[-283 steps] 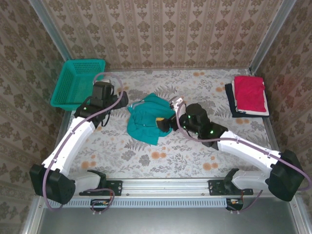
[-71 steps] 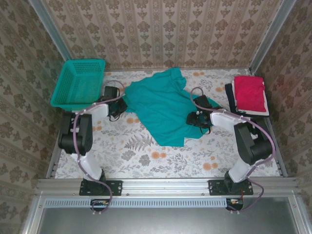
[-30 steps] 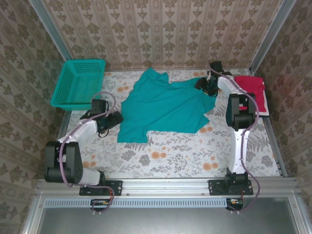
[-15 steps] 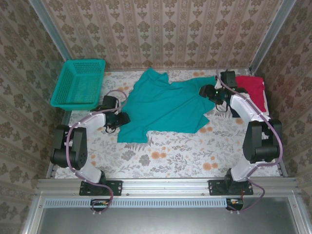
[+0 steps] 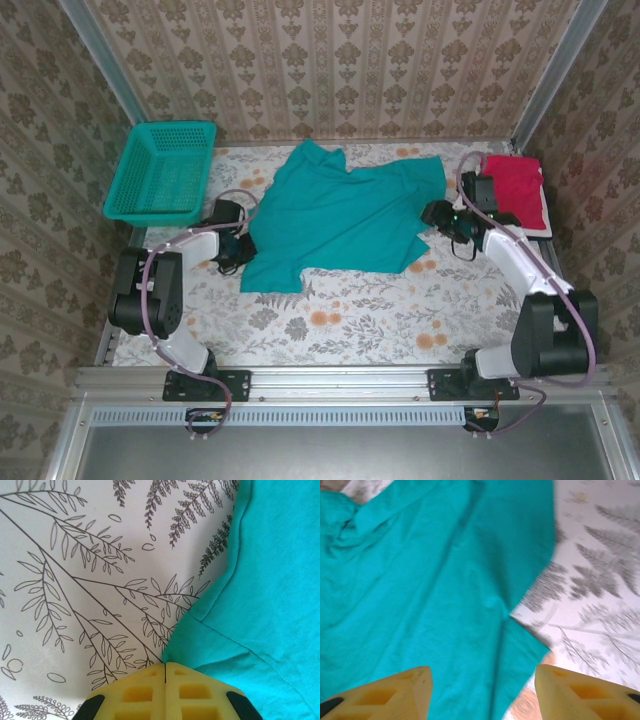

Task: Fold and stack the t-shirts

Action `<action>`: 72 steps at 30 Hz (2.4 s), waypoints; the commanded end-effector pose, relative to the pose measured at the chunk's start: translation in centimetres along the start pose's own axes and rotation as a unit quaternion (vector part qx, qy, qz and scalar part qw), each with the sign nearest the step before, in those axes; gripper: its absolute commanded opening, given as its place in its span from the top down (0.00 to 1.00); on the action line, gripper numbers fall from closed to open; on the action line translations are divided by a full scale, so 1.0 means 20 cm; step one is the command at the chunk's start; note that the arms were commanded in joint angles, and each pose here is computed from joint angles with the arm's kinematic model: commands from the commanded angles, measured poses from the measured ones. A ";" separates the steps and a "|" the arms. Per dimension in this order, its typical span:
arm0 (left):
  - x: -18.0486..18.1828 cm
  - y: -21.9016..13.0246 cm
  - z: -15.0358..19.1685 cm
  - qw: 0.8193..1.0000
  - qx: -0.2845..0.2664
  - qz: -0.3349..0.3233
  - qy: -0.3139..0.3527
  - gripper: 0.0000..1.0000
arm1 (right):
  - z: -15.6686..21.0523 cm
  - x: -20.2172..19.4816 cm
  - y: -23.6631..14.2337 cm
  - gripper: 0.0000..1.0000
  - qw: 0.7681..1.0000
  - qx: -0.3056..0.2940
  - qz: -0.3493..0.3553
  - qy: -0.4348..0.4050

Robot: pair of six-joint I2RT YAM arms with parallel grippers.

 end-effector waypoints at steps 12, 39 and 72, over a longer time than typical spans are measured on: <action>-0.01 -0.01 0.05 0.998 -0.015 0.056 -0.013 1.00 | 0.23 -0.08 0.33 0.59 0.990 0.125 0.035 0.044; 0.02 0.00 0.07 0.998 -0.017 0.051 -0.016 1.00 | 0.23 0.00 0.55 0.76 0.968 0.198 0.140 -0.065; -0.19 -2.06 -0.07 0.840 -0.417 0.339 0.074 1.00 | -0.35 0.50 -1.78 1.00 0.884 -0.429 -0.109 -0.150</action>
Point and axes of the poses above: each hand's point on the last joint's axis, 136 mm out from that joint toward the fingers, its own y axis out along the fingers, its own x axis along the line the jaws close on, z = x × y, the point moved 10 cm from there along -y, back along the fingers, and after that the axes turned 15 degrees about -y, right-handed, at the moved point
